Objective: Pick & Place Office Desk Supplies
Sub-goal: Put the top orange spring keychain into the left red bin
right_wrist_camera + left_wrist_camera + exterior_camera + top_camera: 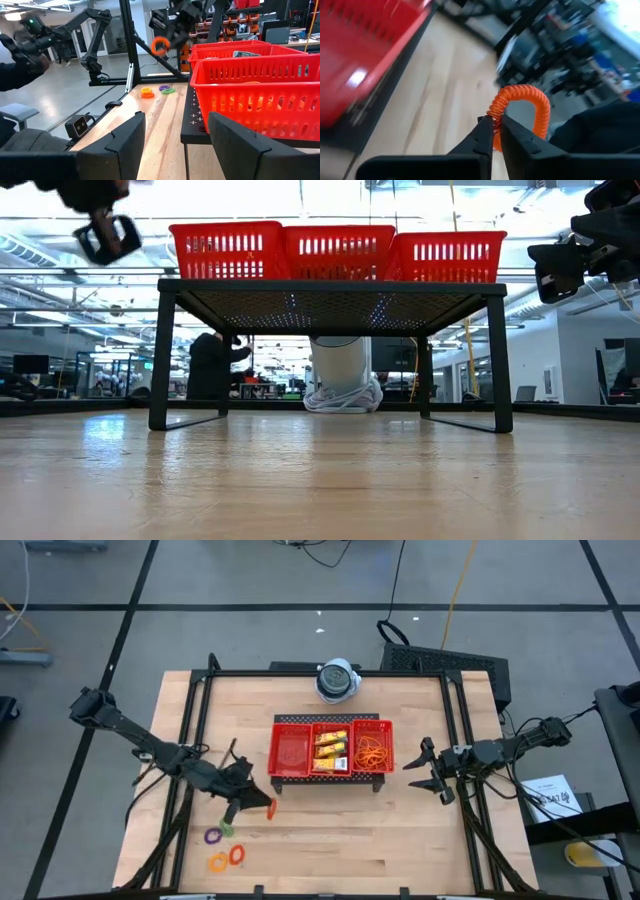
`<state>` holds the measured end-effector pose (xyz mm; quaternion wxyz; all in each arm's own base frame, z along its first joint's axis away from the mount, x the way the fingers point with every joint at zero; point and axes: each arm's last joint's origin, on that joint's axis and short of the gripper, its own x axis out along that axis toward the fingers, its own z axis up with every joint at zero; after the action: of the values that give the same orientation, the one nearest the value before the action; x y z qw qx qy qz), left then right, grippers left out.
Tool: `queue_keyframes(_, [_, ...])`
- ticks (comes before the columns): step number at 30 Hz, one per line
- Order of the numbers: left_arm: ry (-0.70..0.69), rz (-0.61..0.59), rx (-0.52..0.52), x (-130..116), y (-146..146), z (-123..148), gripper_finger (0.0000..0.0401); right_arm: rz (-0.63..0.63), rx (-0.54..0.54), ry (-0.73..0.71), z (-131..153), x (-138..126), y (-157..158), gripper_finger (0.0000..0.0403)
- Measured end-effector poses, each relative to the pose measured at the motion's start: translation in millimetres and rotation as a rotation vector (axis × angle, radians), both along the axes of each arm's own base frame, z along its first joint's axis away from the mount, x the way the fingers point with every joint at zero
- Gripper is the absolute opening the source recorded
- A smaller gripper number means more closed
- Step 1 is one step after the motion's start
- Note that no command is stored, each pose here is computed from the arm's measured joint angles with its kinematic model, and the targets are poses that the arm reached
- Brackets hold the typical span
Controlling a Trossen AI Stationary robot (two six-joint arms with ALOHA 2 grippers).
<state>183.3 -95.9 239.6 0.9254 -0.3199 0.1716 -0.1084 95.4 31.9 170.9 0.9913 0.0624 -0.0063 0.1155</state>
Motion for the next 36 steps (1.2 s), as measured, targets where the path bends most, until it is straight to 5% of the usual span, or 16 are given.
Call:
queue_keyframes(7, [-0.275, -0.004, 0.105, 3.8, 0.7, 22.2, 0.0015, 0.0, 0.0, 0.0, 0.0, 0.0, 0.0, 0.0206])
queue_keyframes(16, [-0.473, 0.235, 0.236, 9.6, 19.7, 41.5, 0.0024, 0.0, 0.0, 0.0, 0.0, 0.0, 0.0, 0.0206])
queue_keyframes(24, [-0.449, 0.41, 0.352, 16.2, 42.0, 41.1, 0.0019, 0.0, 0.0, 0.0, 0.0, 0.0, 0.0, 0.0206])
queue_keyframes(36, [-0.236, 0.499, 0.387, 22.9, 67.9, 21.2, 0.0032, 0.0, 0.0, 0.0, 0.0, 0.0, 0.0, 0.0206])
